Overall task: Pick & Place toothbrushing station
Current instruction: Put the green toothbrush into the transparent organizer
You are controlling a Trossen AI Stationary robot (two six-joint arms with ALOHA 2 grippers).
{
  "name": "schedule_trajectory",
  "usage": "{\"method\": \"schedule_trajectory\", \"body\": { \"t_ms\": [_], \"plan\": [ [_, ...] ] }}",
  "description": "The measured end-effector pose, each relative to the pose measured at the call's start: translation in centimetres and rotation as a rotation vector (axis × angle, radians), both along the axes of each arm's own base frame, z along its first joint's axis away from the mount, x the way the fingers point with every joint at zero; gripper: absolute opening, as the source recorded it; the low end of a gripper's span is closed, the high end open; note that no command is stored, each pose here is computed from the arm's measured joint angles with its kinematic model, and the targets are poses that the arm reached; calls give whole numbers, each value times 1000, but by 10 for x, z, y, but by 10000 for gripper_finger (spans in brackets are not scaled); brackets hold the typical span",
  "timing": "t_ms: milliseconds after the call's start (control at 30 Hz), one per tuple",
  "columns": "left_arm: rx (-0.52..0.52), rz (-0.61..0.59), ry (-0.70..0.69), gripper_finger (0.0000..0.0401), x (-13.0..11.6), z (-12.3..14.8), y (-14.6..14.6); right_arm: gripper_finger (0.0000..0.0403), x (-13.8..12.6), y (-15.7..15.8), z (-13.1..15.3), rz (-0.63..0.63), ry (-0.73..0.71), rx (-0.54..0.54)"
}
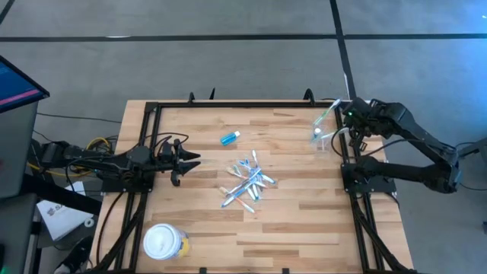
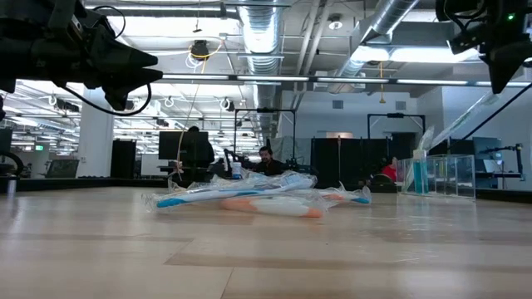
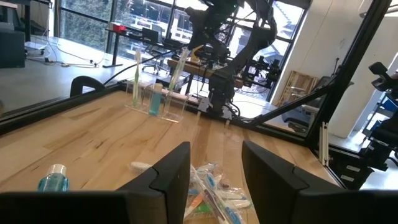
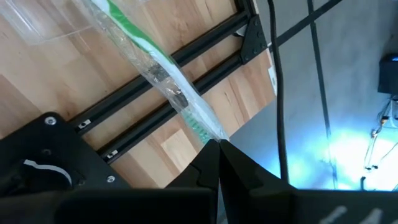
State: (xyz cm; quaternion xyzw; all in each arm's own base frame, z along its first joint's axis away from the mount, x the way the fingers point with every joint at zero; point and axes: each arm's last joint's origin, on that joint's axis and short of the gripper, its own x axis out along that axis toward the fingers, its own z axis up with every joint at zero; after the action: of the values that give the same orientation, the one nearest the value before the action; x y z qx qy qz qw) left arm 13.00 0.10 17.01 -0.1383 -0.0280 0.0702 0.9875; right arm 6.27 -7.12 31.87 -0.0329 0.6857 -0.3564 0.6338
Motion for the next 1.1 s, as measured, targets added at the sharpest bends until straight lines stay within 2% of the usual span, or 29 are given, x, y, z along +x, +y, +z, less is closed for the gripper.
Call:
{"method": "schedule_trajectory", "body": {
  "t_ms": [433,767,1100],
  "plan": [
    [0,0,0,140,0,0,0,0,-1,-3,-1,37,38,27],
    [0,0,0,140,0,0,0,0,12,-14,-7,52,121,61],
    [0,0,0,140,0,0,0,0,33,-13,-14,132,178,71]
  ]
}}
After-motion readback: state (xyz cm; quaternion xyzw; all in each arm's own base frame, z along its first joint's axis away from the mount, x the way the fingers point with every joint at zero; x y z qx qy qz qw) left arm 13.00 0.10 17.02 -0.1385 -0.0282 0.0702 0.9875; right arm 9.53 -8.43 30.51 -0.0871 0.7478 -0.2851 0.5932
